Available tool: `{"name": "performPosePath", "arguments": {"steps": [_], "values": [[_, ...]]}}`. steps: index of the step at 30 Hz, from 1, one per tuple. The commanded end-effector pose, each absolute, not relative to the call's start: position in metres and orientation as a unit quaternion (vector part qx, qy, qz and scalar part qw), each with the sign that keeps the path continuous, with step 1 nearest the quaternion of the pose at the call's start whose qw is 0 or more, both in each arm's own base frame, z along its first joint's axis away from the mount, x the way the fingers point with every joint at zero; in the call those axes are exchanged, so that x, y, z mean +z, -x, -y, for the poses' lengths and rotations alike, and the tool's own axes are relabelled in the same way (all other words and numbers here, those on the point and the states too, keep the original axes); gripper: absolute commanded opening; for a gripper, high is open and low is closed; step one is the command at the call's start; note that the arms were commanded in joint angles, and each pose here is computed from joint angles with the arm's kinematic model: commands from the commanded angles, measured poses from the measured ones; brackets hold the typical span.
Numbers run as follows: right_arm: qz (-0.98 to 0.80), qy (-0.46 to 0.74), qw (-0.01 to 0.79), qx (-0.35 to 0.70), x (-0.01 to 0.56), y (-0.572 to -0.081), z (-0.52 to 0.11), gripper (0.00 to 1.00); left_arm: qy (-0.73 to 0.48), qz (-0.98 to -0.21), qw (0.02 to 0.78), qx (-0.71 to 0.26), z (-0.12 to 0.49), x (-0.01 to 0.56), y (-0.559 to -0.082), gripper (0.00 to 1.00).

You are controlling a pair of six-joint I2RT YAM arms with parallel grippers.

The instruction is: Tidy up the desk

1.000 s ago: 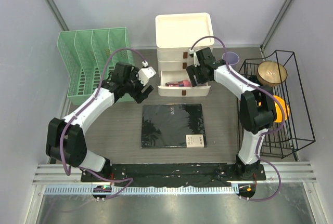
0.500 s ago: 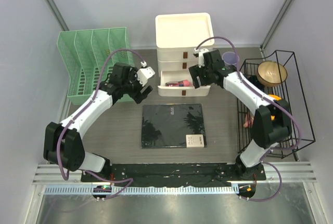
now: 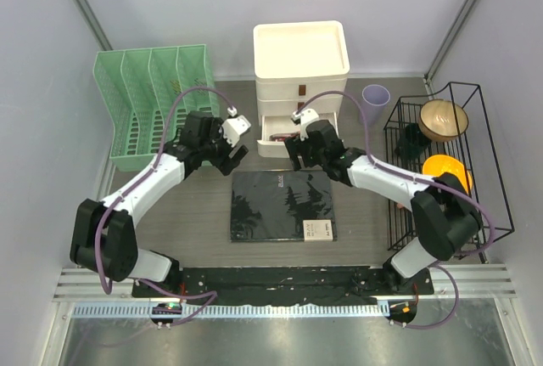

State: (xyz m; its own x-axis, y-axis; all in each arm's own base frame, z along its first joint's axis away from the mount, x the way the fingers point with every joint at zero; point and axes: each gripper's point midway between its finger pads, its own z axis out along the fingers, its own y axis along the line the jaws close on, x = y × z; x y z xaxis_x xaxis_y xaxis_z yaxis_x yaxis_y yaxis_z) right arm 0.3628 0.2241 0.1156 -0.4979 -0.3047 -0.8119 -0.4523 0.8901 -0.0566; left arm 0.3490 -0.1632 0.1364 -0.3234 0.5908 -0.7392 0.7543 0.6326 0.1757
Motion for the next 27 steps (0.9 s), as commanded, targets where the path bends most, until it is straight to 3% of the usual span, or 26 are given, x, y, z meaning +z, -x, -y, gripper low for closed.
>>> {"name": "performPosePath", "arguments": {"steps": [1, 11, 27], "values": [[-0.837, 0.168, 0.512, 0.09, 0.13, -0.391, -0.243, 0.82, -0.396, -0.799, 0.445, -0.083, 0.158, 0.147, -0.358, 0.82], [-0.863, 0.136, 0.482, 0.068, 0.091, -0.409, -0.253, 0.81, -0.389, -0.802, 0.448, -0.059, 0.146, 0.144, -0.351, 0.82], [-0.809, 0.088, 0.578, 0.058, 0.103, -0.451, -0.26, 0.81, -0.383, -0.807, 0.446, -0.057, 0.145, 0.139, -0.352, 0.82]]}}
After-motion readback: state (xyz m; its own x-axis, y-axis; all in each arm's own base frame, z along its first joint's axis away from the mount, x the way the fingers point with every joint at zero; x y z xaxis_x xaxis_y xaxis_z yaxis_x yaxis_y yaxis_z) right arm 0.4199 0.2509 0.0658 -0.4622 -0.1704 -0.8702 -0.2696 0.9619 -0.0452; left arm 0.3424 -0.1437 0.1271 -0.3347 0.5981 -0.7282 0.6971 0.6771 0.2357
